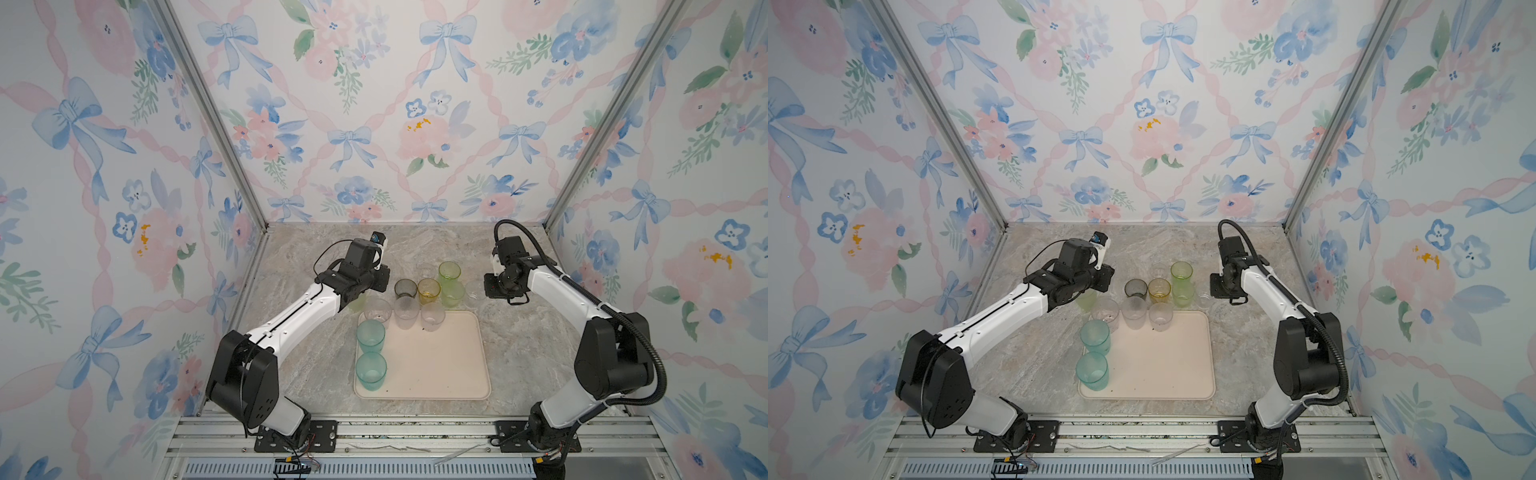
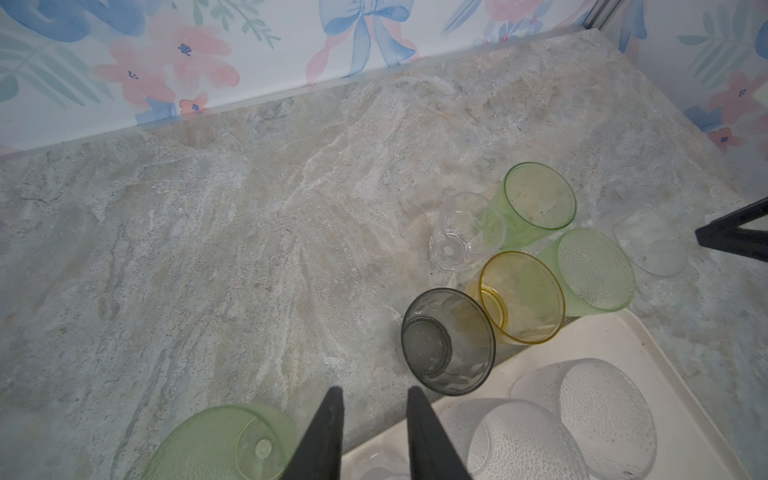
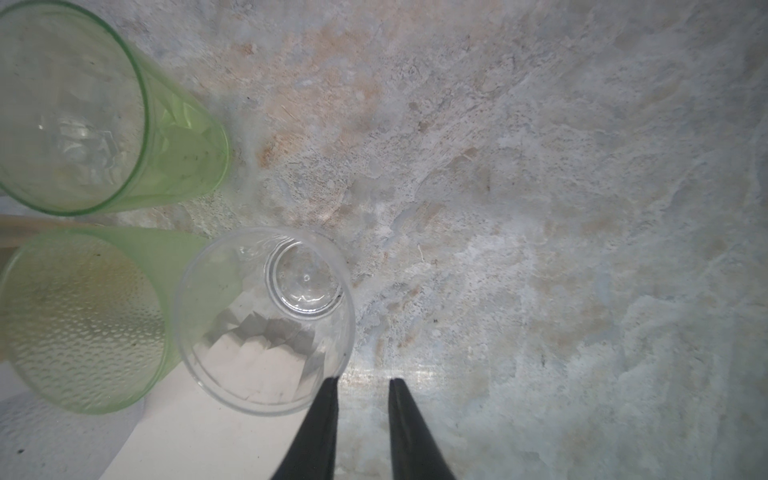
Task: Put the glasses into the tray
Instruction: 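Lower the right gripper onto the clear glass rim and close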
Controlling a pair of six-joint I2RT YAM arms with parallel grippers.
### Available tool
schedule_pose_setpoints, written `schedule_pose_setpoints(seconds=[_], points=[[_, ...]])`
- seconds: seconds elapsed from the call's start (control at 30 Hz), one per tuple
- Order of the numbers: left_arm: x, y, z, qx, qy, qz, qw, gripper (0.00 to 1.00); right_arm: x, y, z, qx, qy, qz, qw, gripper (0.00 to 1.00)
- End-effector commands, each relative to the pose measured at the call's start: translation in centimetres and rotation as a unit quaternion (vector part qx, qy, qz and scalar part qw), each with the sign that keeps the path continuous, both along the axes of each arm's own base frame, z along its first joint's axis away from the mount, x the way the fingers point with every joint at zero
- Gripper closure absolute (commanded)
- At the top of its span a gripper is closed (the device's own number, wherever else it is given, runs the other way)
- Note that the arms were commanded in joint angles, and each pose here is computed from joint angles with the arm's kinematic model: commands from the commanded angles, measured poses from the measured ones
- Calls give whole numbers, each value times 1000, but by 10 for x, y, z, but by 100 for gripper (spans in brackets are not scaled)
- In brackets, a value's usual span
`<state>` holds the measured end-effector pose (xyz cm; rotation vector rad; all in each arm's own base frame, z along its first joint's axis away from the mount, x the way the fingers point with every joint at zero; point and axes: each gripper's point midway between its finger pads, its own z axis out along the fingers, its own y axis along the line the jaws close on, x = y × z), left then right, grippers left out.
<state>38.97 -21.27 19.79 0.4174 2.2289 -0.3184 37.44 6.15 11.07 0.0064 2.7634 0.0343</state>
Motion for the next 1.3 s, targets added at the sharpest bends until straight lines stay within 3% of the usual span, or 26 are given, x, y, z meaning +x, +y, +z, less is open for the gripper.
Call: schedule_pose_setpoints(seconds=[0.0,0.8,1.27], points=[[-1,7,-2,4,2,8,1000,71,11,2,-2,8,-2,1,1000,74],[2,15,-15,11,16,14,1000,71,30,6,-28,17,23,-1,1000,85],[5,17,-20,13,21,15,1000,71,30,0,-29,8,24,-8,1000,98]])
